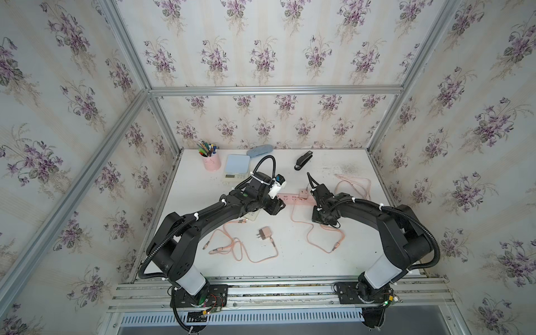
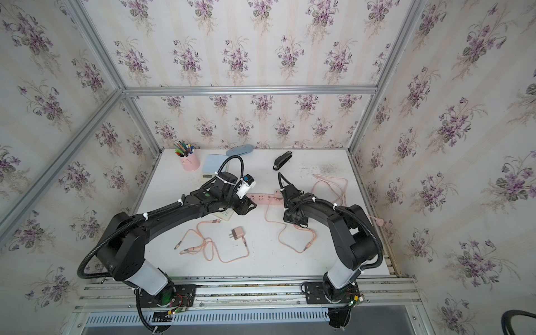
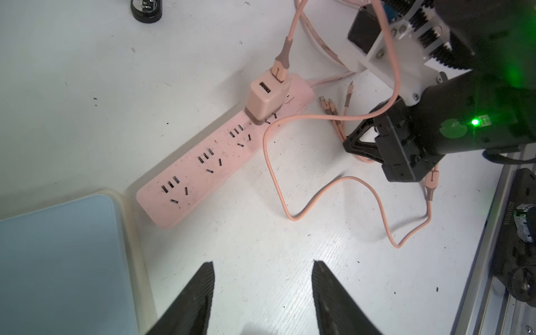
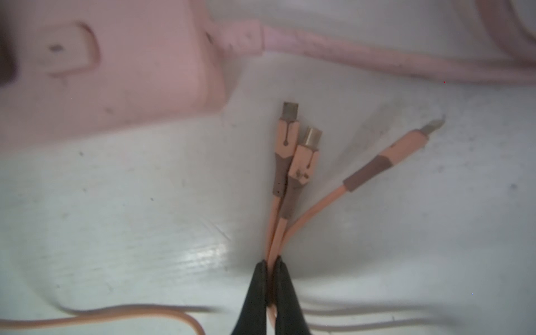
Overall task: Charge the electronic scale
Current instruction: Pick up the charging cable from the center of the board.
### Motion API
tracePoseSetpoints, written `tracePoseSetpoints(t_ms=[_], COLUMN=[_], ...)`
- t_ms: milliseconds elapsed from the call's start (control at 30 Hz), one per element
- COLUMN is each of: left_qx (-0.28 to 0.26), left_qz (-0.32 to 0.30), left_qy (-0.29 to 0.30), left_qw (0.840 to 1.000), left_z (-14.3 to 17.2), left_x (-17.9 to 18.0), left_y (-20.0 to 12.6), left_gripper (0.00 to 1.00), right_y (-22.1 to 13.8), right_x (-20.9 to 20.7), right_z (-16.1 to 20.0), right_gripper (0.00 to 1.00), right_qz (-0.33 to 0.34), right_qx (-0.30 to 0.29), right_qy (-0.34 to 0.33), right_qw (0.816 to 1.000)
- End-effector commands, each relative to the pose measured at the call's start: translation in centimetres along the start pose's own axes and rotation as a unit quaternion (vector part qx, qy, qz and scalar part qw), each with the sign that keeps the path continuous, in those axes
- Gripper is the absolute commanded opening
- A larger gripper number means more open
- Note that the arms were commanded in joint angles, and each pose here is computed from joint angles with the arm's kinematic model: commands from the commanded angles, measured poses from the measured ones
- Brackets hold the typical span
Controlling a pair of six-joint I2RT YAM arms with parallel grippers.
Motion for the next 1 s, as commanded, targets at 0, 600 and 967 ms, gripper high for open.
tracePoseSetpoints(t_ms=[0, 600, 967], left_qx=[-0.007, -0.158, -0.127], left_qz=[-0.004, 0.168, 0.222], left_qy=[-0.002, -0.046, -0.133], left_qw=[1.0, 0.972, 0.957], left_z=[-0.1, -8.5, -8.8], left_x=[-0.1, -1.2, -0.2], left_y=[-0.7, -10.4, -10.2], left_gripper=[0.57, 0.56, 0.37], right_y=[-1.5, -15.7, -15.6], right_x=[-0.5, 0.2, 5.1], right_z=[0.2, 1.4, 3.2], right_gripper=[0.0, 0.0, 0.0], right_qz=[-0.01, -0.339, -0.297], right_qx=[-0.022, -0.352, -0.356], right_qy=[-0.006, -0.232, -0.448], right_qw=[1.0, 0.841, 0.764])
Point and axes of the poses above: each gripper's point midway between its finger pads, its own y axis out along the fingers, its own x axis along the line the jaws close on, z = x × y, the point moved 10 cm from there along -y, back along the fingers
